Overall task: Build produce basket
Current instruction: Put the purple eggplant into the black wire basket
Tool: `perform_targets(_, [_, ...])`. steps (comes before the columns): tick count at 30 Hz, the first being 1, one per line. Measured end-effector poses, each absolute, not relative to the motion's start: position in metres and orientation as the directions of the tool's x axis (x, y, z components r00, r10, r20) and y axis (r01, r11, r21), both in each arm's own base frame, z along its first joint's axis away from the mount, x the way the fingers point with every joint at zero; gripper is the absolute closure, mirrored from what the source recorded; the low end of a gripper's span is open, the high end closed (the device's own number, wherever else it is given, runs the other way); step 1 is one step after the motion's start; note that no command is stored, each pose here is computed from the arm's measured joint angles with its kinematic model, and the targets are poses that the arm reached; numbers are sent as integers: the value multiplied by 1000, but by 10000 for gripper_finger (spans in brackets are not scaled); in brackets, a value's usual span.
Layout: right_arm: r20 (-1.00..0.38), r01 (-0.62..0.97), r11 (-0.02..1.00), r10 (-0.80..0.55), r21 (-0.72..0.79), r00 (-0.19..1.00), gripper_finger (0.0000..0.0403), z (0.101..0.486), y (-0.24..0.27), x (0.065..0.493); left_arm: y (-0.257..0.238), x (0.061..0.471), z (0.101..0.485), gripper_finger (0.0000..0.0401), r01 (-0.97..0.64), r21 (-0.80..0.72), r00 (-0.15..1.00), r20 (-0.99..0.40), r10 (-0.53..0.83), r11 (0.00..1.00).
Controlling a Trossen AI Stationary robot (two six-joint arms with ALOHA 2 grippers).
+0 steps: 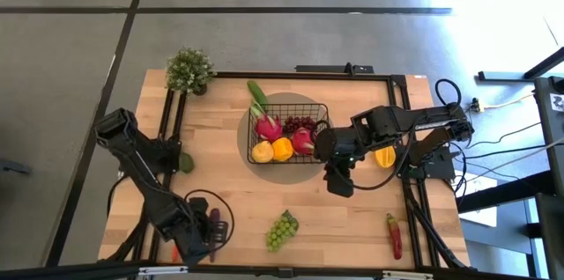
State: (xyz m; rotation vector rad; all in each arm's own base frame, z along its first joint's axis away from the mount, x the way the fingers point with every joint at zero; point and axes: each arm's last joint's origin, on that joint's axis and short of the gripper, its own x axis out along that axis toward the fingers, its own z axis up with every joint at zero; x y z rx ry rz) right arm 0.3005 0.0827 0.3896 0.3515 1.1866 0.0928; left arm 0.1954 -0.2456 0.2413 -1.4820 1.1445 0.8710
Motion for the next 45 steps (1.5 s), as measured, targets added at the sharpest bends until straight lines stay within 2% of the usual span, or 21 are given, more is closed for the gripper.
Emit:
perform_targets(9, [-883,107,941,257,322,392,281,390,83,302,-240,202,241,323,-954,-295,298,-933,-201,-49])
perform_targets(16, [-880,106,940,259,325,399,281,391,83,303,-241,202,238,257,-958,-285,288,-939,-189,-45])
perform_targets(21, [-872,101,938,263,330,412,281,391,84,304,-253,203,215,222,-967,-253,245,-961,-130,44])
perform_targets(32, [-866,97,937,265,335,423,281,392,84,305,-261,207,191,217,-970,-235,231,-971,-59,64])
perform_targets(45, [-864,95,937,266,335,427,281,392,84,305,-265,210,178,217,-977,-203,200,-978,-52,69])
